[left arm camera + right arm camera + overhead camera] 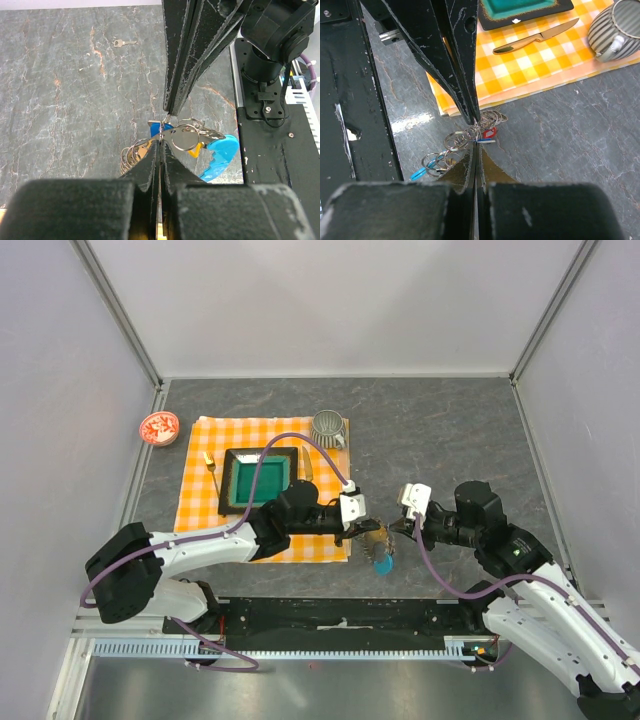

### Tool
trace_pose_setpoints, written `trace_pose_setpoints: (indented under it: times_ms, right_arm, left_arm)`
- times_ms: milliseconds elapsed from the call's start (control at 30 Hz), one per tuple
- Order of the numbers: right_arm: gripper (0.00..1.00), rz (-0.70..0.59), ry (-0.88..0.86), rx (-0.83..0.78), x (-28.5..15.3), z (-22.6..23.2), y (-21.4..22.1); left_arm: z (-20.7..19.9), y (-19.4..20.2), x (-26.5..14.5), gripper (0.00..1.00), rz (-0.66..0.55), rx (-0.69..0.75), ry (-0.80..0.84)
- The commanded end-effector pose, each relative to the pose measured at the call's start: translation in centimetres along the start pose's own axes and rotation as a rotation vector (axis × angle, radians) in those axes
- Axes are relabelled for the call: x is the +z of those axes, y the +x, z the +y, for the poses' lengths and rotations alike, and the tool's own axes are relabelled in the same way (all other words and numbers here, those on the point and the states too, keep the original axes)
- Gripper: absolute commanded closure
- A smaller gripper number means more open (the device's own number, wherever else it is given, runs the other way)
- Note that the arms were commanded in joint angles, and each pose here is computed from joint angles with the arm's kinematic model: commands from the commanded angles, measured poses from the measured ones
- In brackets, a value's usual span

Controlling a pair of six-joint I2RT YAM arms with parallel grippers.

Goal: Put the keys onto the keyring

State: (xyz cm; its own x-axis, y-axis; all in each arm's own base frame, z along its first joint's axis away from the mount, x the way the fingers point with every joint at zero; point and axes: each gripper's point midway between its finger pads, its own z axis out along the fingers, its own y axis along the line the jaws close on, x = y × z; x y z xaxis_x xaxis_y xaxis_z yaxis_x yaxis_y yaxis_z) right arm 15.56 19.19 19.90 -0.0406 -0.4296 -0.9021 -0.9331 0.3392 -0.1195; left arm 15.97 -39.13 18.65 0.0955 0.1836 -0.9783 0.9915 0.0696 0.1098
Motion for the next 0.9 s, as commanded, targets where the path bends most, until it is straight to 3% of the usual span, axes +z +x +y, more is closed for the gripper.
trace_pose_setpoints:
  times_ms: [0,867]
  right_arm:
    - [1.00,-0.076,0.002,-0.042,-0.4,-0.2,-2.5]
    - [1.00,-0.118,0.016,-0.048,-0.2,-0.6,-3.6]
  left_arm:
    - [-0.5,-1.5,0.2,0.98,-0.062,0.020,0.034]
    - [-0.9,-0.9,0.5,0.98,-0.025,0.014,0.066]
